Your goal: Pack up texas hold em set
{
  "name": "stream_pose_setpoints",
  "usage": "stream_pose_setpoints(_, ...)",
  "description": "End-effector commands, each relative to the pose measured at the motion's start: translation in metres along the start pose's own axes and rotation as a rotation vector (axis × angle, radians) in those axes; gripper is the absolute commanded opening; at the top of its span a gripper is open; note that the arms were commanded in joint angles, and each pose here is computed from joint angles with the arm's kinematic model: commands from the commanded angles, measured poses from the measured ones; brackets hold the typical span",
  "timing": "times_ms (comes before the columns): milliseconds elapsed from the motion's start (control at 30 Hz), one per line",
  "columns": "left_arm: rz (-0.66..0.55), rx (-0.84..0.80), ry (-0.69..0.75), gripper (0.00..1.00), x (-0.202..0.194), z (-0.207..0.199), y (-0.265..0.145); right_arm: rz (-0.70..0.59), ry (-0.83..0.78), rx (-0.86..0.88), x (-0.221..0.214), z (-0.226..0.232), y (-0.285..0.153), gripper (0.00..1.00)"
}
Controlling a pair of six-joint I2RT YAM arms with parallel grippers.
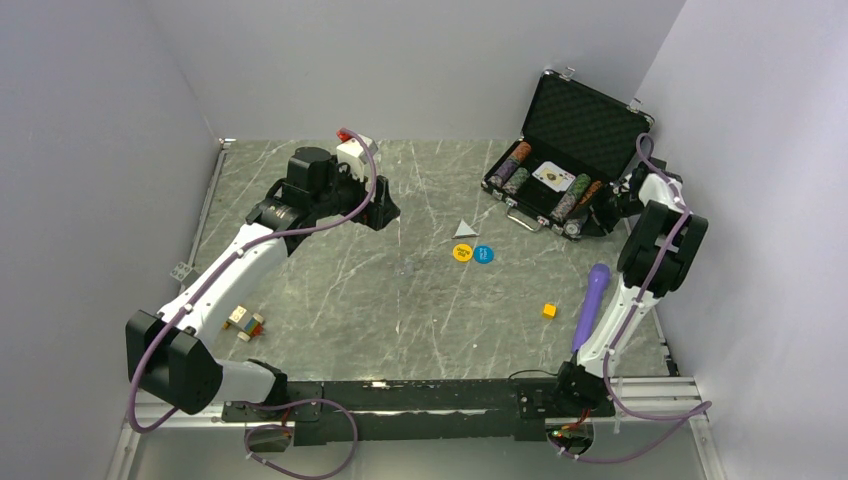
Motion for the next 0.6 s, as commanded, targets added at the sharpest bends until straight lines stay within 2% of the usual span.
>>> stream_pose_setpoints(0, -0.052, 0.004, 0.033, 0.99, 0.011, -0.003, -0.007, -0.198, -0.13, 0.028, 0.051, 0.015, 0.004, 0.0)
stream_pose_setpoints(267, -0.048, 0.01, 0.035, 1.0, 0.011, -0.002, -0.007, -0.201, -0.114, 0.044, 0.067, 0.023, -0.006, 0.0)
stream_pose_setpoints(567, -0.05, 0.007, 0.036, 1.0, 0.011, -0.002, -0.007, -0.176, -0.074, 0.077, 0.08, 0.011, -0.012, 0.0)
Point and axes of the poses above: each gripper's point midway between its finger pads, its own y axis out along the fingers, its own z axis along the line the jaws close on, x = y × z, the point moved 6 cm from there along -y, back along the fingers, and after that the axes turned 2 degrees about y, right-handed, at the moved point
